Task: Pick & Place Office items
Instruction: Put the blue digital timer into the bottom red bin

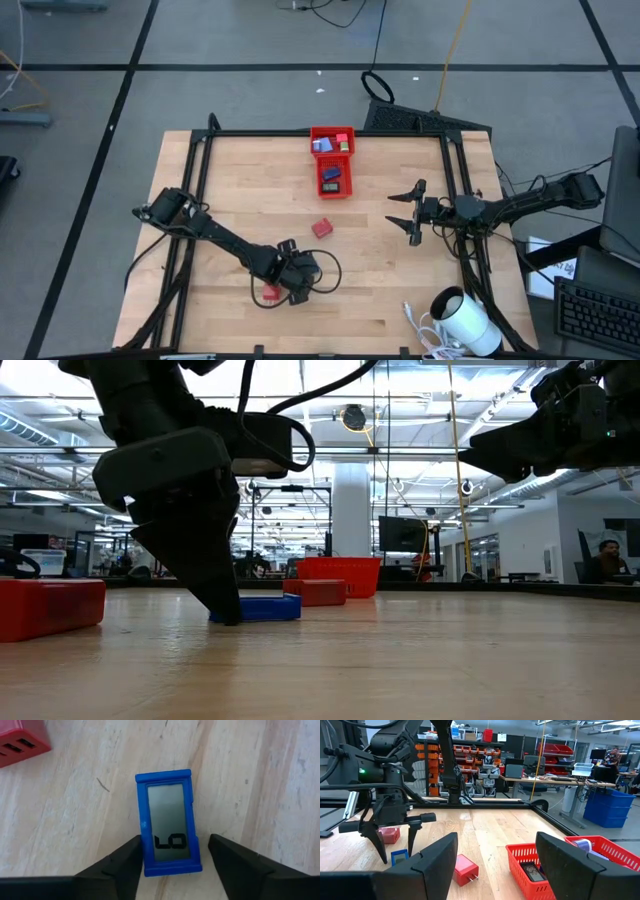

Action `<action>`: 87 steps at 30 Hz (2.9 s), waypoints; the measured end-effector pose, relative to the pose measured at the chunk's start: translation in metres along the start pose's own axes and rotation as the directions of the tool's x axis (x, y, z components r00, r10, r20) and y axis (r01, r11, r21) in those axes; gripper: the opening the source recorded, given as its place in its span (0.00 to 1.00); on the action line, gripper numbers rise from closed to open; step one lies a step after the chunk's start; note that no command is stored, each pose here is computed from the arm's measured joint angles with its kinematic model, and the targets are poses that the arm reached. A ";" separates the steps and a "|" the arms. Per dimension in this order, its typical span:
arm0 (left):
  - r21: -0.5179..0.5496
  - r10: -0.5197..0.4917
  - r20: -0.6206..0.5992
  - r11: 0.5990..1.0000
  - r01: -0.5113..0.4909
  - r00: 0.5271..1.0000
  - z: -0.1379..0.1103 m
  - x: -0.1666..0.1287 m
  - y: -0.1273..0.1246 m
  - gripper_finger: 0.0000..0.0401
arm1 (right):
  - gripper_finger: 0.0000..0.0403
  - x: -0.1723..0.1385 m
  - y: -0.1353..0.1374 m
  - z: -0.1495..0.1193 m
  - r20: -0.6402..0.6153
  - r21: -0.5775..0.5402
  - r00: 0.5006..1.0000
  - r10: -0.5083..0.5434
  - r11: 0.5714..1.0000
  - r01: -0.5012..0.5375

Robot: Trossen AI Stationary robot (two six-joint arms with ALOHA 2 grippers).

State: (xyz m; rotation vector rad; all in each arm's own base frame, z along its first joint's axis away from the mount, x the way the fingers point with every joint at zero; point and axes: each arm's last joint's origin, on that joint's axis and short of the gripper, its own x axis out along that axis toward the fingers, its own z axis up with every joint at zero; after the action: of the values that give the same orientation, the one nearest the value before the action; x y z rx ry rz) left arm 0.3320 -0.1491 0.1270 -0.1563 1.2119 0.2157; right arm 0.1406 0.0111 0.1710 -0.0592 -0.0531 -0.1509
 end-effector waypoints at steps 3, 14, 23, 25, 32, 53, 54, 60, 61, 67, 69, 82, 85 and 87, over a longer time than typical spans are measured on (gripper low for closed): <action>0.001 -0.001 0.001 1.000 0.001 1.000 0.000 0.000 0.000 0.49 | 0.65 0.000 0.000 0.000 0.000 0.000 1.000 0.000 1.000 0.000; 0.002 -0.003 0.000 1.000 0.003 1.000 0.000 0.000 0.000 0.42 | 0.65 0.000 0.000 0.000 0.000 0.001 1.000 0.000 1.000 0.000; 0.030 -0.010 0.010 0.999 0.010 1.000 0.002 -0.003 0.000 0.38 | 0.65 0.000 0.000 0.000 0.000 0.000 1.000 0.000 1.000 0.000; 0.053 -0.004 0.019 0.999 0.003 1.000 0.002 -0.008 0.002 0.38 | 0.65 0.000 0.000 0.000 0.000 0.000 1.000 0.000 1.000 0.000; 0.090 0.066 0.127 0.993 -0.078 0.990 0.007 -0.032 0.006 0.38 | 0.65 0.000 0.000 0.000 -0.004 -0.001 1.000 0.000 1.000 0.000; -0.011 0.089 0.328 0.996 -0.090 0.941 -0.020 -0.046 0.068 0.39 | 0.65 0.000 0.000 0.000 0.000 0.000 1.000 0.000 1.000 0.000; -0.014 0.077 0.346 0.997 -0.077 0.935 -0.023 -0.046 0.073 0.39 | 0.65 0.000 0.000 0.000 0.000 0.000 1.000 0.000 1.000 0.000; -0.036 0.007 0.467 0.999 0.011 0.884 -0.035 -0.048 0.097 0.39 | 0.65 0.000 0.000 0.000 0.000 0.000 1.000 0.000 1.000 0.000; -0.030 -0.007 0.495 0.999 0.025 0.869 -0.036 -0.049 0.100 0.39 | 0.65 0.000 0.000 0.000 0.000 0.000 1.000 0.000 1.000 0.000; 0.010 -0.095 0.671 0.993 0.119 0.735 -0.036 -0.052 0.122 0.39 | 0.65 0.000 0.000 0.000 -0.001 0.000 1.000 0.000 1.000 0.000; 0.024 -0.120 0.731 0.988 0.149 0.671 -0.032 -0.054 0.128 0.39 | 0.65 0.000 0.000 0.000 -0.004 -0.001 1.000 0.000 1.000 0.000; -0.119 0.033 0.893 0.979 0.167 0.448 -0.004 -0.071 0.174 0.39 | 0.65 0.000 0.000 -0.001 -0.007 -0.002 1.000 0.000 1.000 0.000; -0.173 0.069 0.886 0.967 0.187 0.459 0.004 -0.074 0.182 0.39 | 0.65 0.000 0.000 -0.001 -0.008 -0.002 1.000 0.000 1.000 0.000; -0.209 0.091 0.868 0.958 0.194 0.488 0.012 -0.076 0.186 0.39 | 0.65 0.000 0.000 -0.001 -0.008 -0.002 1.000 0.000 1.000 0.000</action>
State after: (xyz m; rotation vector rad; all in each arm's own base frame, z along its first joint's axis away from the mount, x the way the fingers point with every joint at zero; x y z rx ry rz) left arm 0.2711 0.0277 0.2018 -0.2894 0.1132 0.3600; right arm 0.1410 0.0112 0.1700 -0.0606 -0.0450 -0.1509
